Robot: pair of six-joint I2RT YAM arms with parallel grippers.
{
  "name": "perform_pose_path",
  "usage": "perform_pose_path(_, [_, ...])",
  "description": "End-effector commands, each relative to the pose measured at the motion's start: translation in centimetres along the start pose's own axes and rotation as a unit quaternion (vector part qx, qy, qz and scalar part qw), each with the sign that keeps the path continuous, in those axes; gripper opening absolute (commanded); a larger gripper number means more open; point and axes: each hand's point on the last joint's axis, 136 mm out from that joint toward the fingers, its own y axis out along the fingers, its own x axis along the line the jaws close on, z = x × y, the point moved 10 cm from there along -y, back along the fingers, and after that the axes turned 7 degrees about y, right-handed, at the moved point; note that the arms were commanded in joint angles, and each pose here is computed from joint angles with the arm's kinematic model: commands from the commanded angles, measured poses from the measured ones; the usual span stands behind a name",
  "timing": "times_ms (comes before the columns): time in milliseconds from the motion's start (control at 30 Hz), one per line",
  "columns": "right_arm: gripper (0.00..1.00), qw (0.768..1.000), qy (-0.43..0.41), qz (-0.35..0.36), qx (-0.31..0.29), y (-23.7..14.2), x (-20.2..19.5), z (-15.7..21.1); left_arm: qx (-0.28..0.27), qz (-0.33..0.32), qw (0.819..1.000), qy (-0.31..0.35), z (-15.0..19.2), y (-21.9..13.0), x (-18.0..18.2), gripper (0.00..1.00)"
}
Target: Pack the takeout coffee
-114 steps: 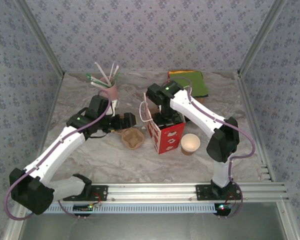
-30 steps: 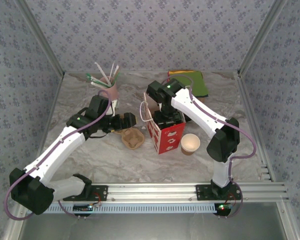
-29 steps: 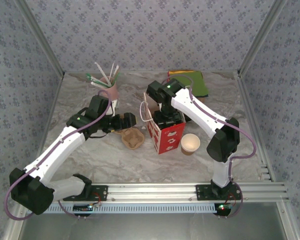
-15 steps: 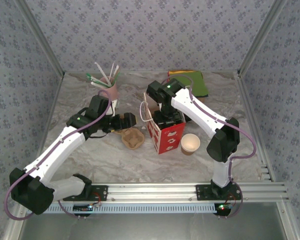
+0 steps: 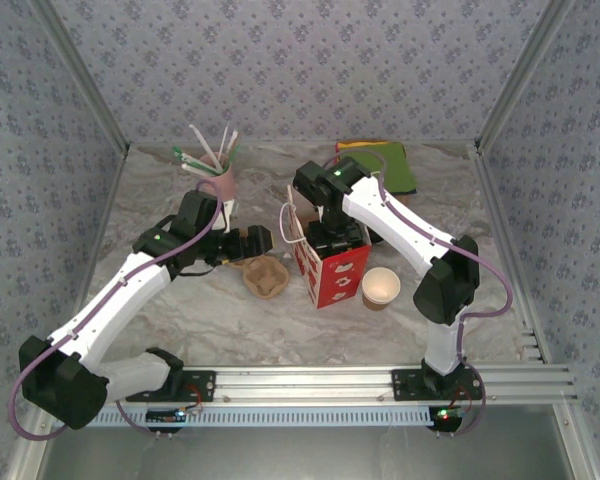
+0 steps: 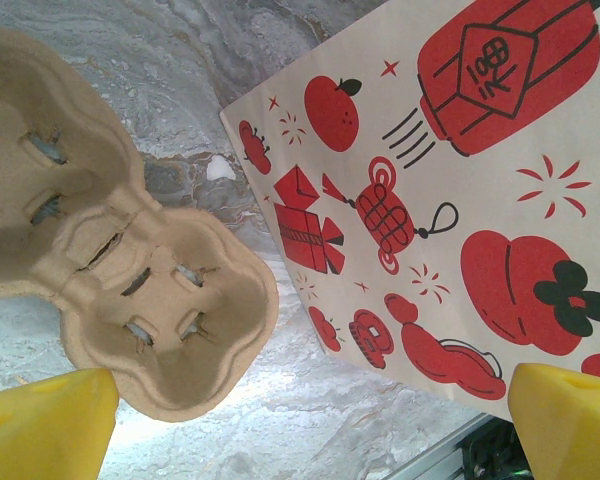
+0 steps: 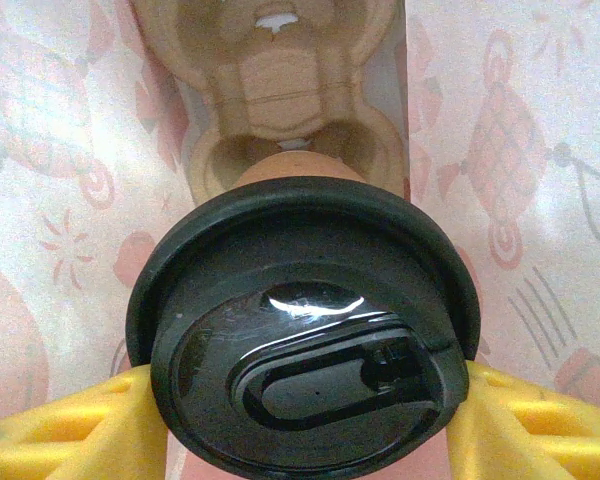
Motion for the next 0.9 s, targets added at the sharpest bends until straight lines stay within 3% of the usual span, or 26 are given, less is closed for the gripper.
perform_pose_path(0, [0.65,1.0,-0.003,0.013,0.011,0.21,-0.27,0.11,-0.006,0.011,1.0,0.017,-0.38,-0.26,-0.58,1.0])
perform_pose_path(867, [0.65,1.0,0.003,0.014,0.012,0.71,-0.89,0.06,-0.005,0.011,1.0,0.016,-0.33,-0.27,-0.57,1.0])
